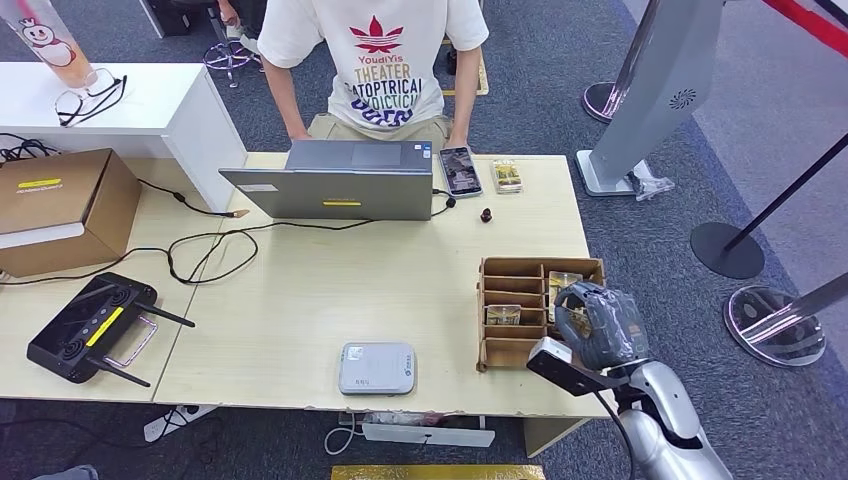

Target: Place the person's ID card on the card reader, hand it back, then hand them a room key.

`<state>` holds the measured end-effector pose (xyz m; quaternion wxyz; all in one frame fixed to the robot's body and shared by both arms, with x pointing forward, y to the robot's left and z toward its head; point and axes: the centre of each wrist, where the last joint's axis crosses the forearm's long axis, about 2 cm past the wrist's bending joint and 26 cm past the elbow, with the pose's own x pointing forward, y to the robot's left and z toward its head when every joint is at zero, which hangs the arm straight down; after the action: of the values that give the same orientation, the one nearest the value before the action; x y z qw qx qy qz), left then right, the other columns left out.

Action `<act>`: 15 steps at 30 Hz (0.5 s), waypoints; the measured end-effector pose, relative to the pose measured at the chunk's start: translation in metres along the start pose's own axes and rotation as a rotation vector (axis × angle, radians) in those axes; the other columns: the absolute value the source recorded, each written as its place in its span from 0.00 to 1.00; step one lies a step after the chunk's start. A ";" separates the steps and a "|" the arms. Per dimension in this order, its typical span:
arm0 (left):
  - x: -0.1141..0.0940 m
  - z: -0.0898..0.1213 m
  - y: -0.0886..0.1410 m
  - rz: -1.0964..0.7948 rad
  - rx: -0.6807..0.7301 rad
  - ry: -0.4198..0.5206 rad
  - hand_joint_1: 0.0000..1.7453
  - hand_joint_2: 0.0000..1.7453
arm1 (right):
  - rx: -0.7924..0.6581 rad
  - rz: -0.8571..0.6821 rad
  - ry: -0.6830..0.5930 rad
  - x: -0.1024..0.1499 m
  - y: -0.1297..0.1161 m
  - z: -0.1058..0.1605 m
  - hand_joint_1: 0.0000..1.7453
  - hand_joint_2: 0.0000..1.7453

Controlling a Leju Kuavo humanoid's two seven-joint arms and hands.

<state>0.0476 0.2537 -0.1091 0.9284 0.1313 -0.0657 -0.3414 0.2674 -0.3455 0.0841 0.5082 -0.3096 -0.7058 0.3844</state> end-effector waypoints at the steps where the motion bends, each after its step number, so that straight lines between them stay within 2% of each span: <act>1: 0.000 0.000 0.000 0.000 0.000 0.000 0.00 0.00 | -0.004 0.000 -0.004 0.000 -0.001 -0.002 0.82 1.00; 10: 0.003 0.001 -0.001 -0.002 0.001 -0.003 0.00 0.00 | -0.027 -0.012 -0.026 0.002 -0.009 -0.010 0.80 1.00; 15: 0.005 0.001 -0.001 -0.005 0.001 -0.005 0.00 0.00 | -0.038 -0.016 -0.031 0.003 -0.012 -0.012 0.83 1.00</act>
<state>0.0504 0.2501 -0.1085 0.9273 0.1309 -0.0679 -0.3440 0.2776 -0.3467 0.0983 0.4943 -0.3077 -0.7232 0.3714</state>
